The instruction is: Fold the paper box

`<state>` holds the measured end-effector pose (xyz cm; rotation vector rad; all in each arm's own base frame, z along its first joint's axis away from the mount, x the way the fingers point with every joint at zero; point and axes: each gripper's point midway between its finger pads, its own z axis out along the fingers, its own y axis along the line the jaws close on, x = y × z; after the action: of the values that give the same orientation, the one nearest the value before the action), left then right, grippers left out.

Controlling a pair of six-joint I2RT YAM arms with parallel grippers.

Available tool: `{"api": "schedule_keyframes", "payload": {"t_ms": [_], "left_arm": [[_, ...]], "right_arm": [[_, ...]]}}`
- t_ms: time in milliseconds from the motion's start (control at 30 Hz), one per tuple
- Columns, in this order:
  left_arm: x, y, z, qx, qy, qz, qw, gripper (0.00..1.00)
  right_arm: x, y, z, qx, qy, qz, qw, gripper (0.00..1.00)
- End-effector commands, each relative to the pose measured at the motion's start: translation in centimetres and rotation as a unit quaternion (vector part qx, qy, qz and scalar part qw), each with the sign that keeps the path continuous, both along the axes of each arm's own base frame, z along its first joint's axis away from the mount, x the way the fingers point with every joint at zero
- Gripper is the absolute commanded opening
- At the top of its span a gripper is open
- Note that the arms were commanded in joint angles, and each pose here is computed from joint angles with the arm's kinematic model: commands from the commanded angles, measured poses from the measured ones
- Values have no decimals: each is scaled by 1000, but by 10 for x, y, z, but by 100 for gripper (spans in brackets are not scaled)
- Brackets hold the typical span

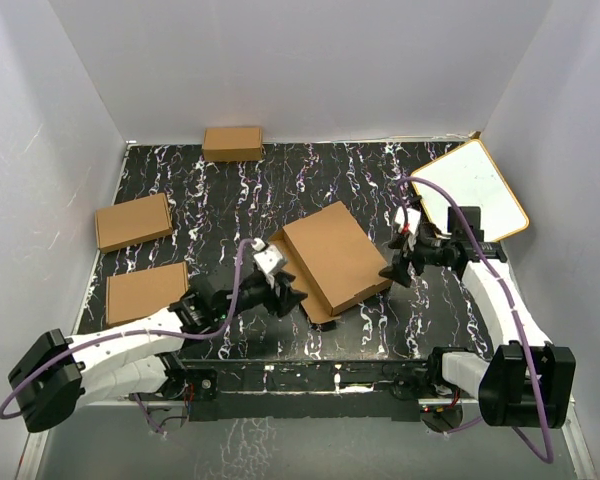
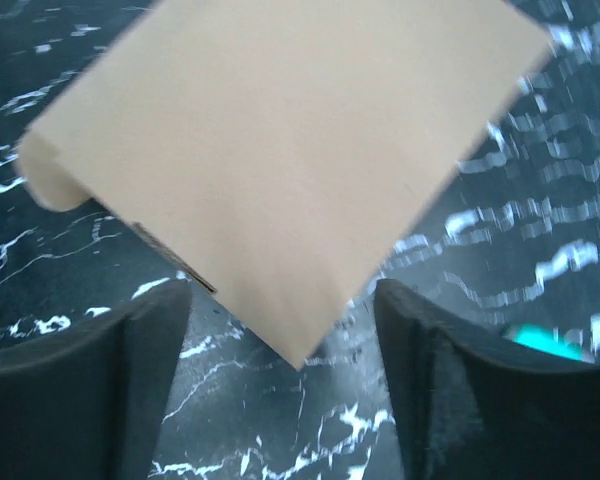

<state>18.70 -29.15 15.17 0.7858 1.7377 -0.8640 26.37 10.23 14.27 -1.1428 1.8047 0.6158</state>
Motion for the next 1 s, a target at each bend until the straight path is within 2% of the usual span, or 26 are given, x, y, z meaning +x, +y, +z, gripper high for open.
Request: {"api": "schedule_keyframes", "payload": {"t_ms": [0,100,167,400,600,800,967], "left_arm": [[-44,-23,-4,-4,-49,-129,990,54],[-66,-35,-11,15,-105,-179,978,59],[-70,-39,-17,32,-126,-183,974,62],[-68,-50,-43,67,-121,-176,975,61],[-64,-65,-64,90,-112,-162,976,59],[-49,-67,-66,87,-104,-112,984,53],[-49,-74,-66,76,-90,-109,987,50]], "right_arm": [[-32,47,35,65,-127,184,973,89],[-45,65,18,59,-141,238,959,99],[-47,68,10,56,-137,245,958,99],[-49,61,-17,17,-139,241,960,99],[-41,57,-21,2,-138,222,965,100],[-35,56,-24,0,-131,206,970,95],[-34,55,-25,-2,-128,201,971,94]]}}
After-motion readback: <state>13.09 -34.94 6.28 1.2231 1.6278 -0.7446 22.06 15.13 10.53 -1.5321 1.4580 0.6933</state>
